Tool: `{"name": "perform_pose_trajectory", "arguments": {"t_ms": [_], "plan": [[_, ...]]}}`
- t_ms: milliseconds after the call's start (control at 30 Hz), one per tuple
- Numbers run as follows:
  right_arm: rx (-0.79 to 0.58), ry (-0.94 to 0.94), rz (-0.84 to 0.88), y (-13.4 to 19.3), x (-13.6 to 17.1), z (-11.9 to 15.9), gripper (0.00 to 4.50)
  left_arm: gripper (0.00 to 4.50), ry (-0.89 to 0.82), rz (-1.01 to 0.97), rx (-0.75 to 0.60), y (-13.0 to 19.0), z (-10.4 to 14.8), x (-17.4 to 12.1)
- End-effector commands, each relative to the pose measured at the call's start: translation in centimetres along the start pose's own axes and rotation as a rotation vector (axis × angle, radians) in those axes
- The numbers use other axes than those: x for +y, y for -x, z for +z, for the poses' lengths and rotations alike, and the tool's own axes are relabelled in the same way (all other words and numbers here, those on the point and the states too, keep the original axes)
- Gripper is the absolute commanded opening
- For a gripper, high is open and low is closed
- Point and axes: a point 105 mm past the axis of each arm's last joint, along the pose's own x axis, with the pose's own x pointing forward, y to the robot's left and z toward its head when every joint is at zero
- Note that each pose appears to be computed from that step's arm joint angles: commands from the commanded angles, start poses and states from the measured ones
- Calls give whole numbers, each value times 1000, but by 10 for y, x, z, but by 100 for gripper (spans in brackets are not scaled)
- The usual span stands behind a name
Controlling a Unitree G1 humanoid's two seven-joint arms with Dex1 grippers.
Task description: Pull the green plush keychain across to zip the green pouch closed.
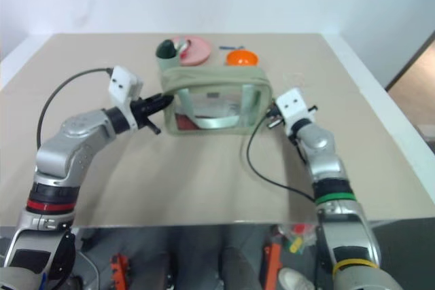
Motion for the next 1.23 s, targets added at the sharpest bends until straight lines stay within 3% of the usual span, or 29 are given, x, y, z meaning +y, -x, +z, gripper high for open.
{"name": "perform_pose_trajectory", "arguments": {"t_ms": [33,233,367,667,833,933,1067,1233], "plan": [[32,-12,-49,-4,2,-11,4,0,-44,50,-39,5,14,12],[-18,-96,-72,-7,-5,-2,4,0,-47,19,4,5,6,8],[-203,-270,-42,3,-32,35,135,136,-31,-11,-13,9,11,8],[-415,-353,58,37,-63,89,448,447,-37,-37,-55,14,29,18],[-506,-393,169,68,-64,112,448,447,38,-123,-175,34,64,16],[-485,-406,287,89,-53,116,448,447,90,-173,-189,57,73,13],[-346,-425,448,116,-23,99,448,447,16,-40,-56,78,39,22],[-263,-425,475,133,11,73,448,447,-74,95,15,87,-4,20]]}}
